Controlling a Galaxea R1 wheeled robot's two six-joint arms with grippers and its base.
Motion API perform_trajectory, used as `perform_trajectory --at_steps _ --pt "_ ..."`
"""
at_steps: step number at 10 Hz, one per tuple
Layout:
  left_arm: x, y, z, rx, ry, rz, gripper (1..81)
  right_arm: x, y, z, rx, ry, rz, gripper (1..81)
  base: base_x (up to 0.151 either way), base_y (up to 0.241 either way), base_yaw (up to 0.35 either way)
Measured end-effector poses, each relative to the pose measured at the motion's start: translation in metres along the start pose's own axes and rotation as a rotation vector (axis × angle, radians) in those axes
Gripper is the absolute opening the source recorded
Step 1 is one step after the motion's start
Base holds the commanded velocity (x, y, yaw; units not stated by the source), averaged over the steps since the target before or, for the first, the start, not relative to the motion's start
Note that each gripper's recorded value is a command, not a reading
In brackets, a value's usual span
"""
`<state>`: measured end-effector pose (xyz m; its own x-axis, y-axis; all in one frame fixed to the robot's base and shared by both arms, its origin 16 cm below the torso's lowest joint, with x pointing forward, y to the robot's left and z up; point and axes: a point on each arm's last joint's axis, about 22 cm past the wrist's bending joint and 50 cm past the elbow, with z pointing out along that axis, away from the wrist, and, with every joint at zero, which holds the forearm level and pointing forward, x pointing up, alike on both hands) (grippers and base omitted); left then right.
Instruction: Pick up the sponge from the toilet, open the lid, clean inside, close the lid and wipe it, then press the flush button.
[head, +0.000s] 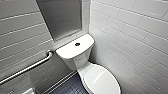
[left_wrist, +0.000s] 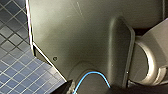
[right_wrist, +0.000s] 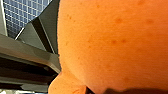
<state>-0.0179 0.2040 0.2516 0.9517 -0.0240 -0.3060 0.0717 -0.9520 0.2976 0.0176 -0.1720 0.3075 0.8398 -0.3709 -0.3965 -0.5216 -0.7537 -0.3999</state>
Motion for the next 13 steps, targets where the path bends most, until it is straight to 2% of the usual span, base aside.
perform_trajectory --at_steps 1,3,4,6,8,10,13 --pt "0.001 0.011 0.000 -0.030 0.004 -0.001 81.1 0.004 -0.012 -0.011 0.040 -0.005 0.004 1.0 0.000 0.000 0.000" --pt "0.003 0.043 -0.001 -0.112 0.007 -0.011 81.1 0.028 -0.032 -0.041 0.116 0.022 0.003 1.0 0.000 0.000 0.000" --pt "0.003 0.050 -0.005 -0.143 0.007 -0.013 81.1 0.042 -0.029 -0.061 0.130 0.048 0.001 1.0 0.000 0.000 0.000" --pt "0.004 0.053 -0.017 -0.188 0.007 -0.023 81.1 0.069 -0.005 -0.111 0.119 0.106 -0.002 1.0 0.000 0.000 0.000" --pt "0.004 0.064 -0.025 -0.231 0.005 -0.036 81.1 0.086 -0.011 -0.136 0.154 0.157 0.003 1.0 0.000 0.000 0.000" --pt "0.004 0.059 -0.027 -0.227 0.001 -0.039 81.1 0.114 -0.030 -0.155 0.198 0.205 -0.011 1.0 0.000 0.000 0.000" --pt "0.003 0.050 -0.029 -0.215 0.001 -0.034 81.1 0.199 -0.102 -0.178 0.319 0.301 -0.090 1.0 0.000 0.000 0.000"
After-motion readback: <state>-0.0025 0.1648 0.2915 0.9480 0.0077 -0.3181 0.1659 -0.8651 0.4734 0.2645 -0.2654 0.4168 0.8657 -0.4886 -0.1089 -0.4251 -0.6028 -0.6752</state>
